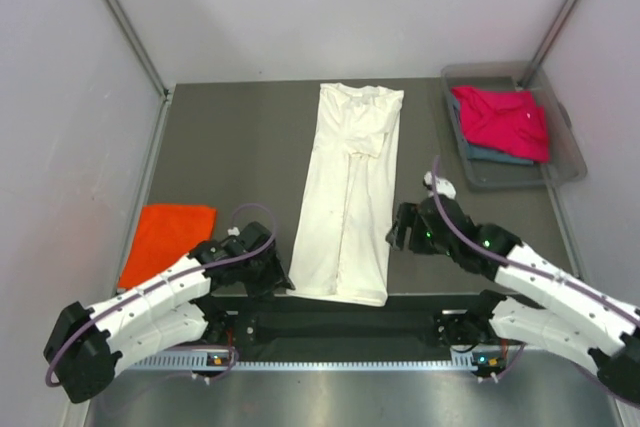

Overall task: Fold and stack the t-shirts
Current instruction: Fold the tshirt

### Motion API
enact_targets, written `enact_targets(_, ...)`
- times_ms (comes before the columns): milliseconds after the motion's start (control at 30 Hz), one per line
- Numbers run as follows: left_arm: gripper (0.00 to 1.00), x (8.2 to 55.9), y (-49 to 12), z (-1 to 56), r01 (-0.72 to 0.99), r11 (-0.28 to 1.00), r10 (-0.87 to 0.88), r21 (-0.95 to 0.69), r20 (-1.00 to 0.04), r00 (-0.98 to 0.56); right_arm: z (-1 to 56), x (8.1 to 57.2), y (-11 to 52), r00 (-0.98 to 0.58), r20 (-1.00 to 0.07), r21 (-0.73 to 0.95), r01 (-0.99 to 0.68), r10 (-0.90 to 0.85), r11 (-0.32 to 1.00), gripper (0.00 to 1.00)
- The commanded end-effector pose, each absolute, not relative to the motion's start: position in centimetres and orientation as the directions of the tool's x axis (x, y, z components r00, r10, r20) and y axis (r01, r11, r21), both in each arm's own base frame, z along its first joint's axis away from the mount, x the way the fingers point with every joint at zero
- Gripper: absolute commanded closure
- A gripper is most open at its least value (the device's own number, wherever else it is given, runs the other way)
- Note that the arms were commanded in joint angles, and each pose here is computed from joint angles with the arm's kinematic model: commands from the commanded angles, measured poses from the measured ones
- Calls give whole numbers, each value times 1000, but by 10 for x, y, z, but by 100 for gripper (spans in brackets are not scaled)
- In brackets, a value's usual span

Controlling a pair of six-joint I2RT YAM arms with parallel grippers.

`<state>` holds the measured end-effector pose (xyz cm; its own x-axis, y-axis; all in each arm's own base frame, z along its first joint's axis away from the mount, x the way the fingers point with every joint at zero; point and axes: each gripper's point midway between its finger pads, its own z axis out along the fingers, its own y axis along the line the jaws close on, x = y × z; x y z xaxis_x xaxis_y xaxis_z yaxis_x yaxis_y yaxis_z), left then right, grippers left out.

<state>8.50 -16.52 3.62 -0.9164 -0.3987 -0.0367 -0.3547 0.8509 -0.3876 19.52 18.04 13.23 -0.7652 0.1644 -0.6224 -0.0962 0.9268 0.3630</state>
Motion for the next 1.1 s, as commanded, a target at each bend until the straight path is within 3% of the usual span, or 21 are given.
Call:
enact_targets(0,39,86,-168,54,-341,846,-393,-410,-45,-919,124,159,173,-783,-523,524,18,337,852,29)
enact_targets(167,36,97,-169,64,-330,840,-404,-430,-91,-910,97,130,177,-838,-422,605,25,347,796,44)
enact_targets(300,35,108,-172,65,-302,852,-391,-429,-134,-911,58,98,195,-933,-247,635,48,261,771,44)
enact_targets(600,45,124,-176,55,-234,909,-309,-346,-180,-934,34,70,214,-974,-108,645,85,201,760,42)
enact_targets(700,42,131,-172,51,-214,927,-287,-309,-213,-934,29,65,218,-972,-88,659,106,217,745,41)
enact_targets(1067,41,128,-173,28,-194,939,-253,-285,-188,-949,22,73,222,-943,-65,702,189,326,687,39)
